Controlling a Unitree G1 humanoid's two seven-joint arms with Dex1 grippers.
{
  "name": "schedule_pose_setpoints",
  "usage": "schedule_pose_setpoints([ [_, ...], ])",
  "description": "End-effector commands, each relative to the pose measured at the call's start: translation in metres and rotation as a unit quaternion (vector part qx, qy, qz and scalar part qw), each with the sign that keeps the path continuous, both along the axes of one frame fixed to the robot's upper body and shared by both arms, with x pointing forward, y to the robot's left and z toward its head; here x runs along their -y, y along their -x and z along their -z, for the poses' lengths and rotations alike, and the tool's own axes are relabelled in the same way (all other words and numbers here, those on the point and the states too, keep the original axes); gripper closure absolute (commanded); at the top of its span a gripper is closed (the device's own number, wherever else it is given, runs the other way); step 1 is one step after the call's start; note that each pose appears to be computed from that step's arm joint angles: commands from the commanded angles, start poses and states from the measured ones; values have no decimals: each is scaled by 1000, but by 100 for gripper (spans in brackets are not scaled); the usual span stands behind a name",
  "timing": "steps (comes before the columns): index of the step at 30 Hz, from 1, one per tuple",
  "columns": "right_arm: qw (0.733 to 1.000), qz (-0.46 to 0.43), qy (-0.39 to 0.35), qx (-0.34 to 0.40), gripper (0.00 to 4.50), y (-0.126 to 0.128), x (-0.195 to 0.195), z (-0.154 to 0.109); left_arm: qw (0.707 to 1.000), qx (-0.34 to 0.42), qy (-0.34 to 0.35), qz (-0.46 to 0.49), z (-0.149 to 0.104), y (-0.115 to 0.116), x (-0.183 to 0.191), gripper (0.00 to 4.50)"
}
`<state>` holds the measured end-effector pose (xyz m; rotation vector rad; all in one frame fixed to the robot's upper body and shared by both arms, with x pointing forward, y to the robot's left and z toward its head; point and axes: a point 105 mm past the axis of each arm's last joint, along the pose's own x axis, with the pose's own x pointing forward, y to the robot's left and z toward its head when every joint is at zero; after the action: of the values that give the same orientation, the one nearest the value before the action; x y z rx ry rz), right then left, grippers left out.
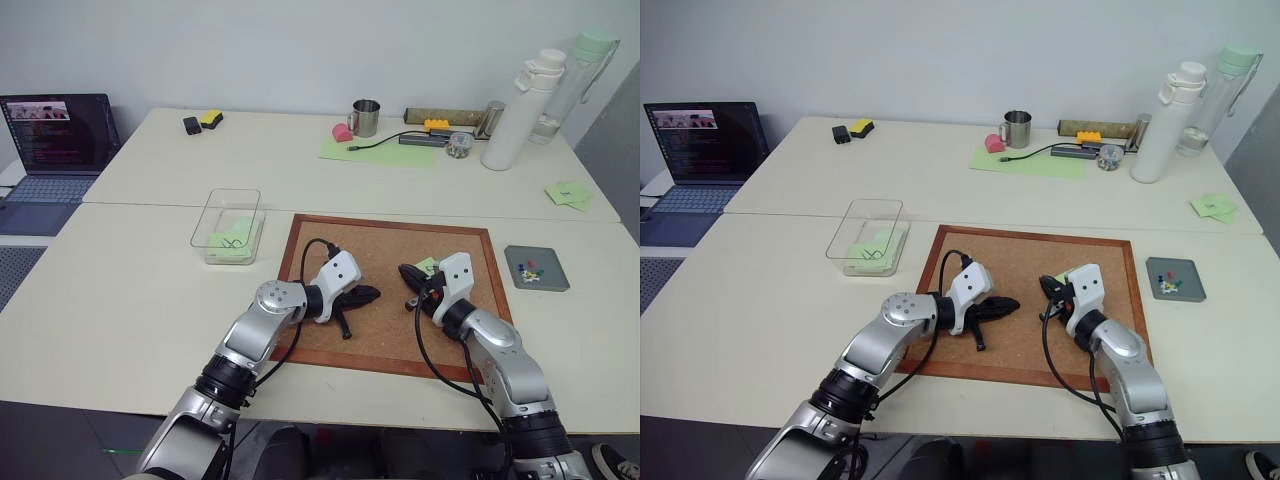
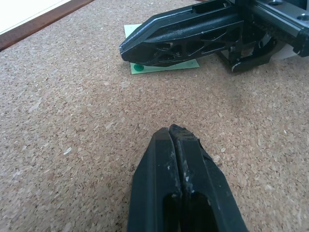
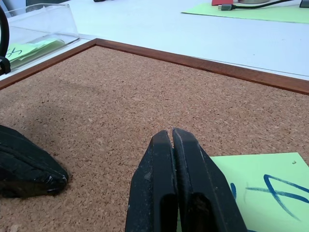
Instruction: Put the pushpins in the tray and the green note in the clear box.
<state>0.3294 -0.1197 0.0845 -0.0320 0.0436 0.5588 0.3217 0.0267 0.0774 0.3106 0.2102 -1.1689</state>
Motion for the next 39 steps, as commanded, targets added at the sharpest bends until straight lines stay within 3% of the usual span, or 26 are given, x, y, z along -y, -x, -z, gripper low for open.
schedule_pose_setpoints([
  [1, 998, -25, 0, 59, 449, 8, -6, -31, 999, -23, -21, -27, 15, -2, -14, 450],
  [12, 994, -27, 51, 92, 449, 18, 9, -56, 999, -24, -19, -24, 15, -1, -12, 450],
  [17, 988, -51, 108, 101, 449, 22, 12, -56, 997, -49, 38, -42, 0, -7, -8, 450],
  [24, 970, -101, 189, 115, 450, 29, 20, -64, 977, -136, 164, -25, -43, -12, -11, 337],
  [28, 954, -129, 235, 133, 450, 32, 20, -68, 958, -178, 224, -18, -65, -16, -12, 239],
  [31, 929, -177, 291, 147, 450, 42, 15, -61, 942, -205, 266, 3, -84, -16, -8, 186],
  [34, 900, -226, 335, 165, 450, 51, 8, -57, 930, -228, 287, 26, -94, -14, -3, 128],
  [39, 864, -286, 365, 194, 450, 65, -6, -59, 930, -248, 267, 50, -89, -9, 3, 31],
])
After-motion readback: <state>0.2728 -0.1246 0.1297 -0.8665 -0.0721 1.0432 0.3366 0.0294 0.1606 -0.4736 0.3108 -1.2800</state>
